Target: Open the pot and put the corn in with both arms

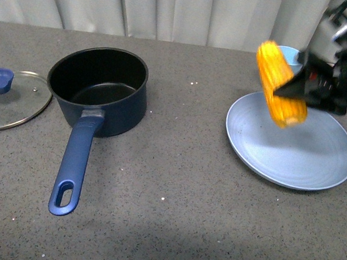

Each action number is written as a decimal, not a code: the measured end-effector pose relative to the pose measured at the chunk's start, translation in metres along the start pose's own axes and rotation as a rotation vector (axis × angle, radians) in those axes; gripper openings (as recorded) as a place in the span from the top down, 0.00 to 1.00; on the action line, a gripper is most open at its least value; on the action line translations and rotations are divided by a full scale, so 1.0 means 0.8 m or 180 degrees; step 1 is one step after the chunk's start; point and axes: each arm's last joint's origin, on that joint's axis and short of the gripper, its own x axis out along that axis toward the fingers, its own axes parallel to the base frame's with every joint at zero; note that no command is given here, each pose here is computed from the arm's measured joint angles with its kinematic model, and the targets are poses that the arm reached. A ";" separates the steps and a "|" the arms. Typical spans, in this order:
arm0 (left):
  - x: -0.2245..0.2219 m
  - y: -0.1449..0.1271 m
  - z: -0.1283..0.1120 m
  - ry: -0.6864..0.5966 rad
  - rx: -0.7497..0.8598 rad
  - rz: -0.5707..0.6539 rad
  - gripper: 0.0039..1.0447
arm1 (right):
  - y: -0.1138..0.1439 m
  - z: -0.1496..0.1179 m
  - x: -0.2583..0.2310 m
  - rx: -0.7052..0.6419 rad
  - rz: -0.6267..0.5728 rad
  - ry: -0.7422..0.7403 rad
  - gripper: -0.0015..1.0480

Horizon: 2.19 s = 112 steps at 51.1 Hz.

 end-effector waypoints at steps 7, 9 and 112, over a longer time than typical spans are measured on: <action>0.000 0.000 0.000 0.0000 0.0000 0.0000 0.06 | 0.059 -0.005 0.051 0.0748 0.0885 0.0129 0.82; 0.000 0.000 0.000 0.0000 0.0000 0.0000 0.06 | 0.070 -0.005 0.064 0.0796 0.0939 0.0208 0.82; 0.000 0.000 0.000 0.0000 0.0000 -0.0001 0.06 | 0.099 0.016 0.042 -0.0214 -0.0686 -0.1212 0.09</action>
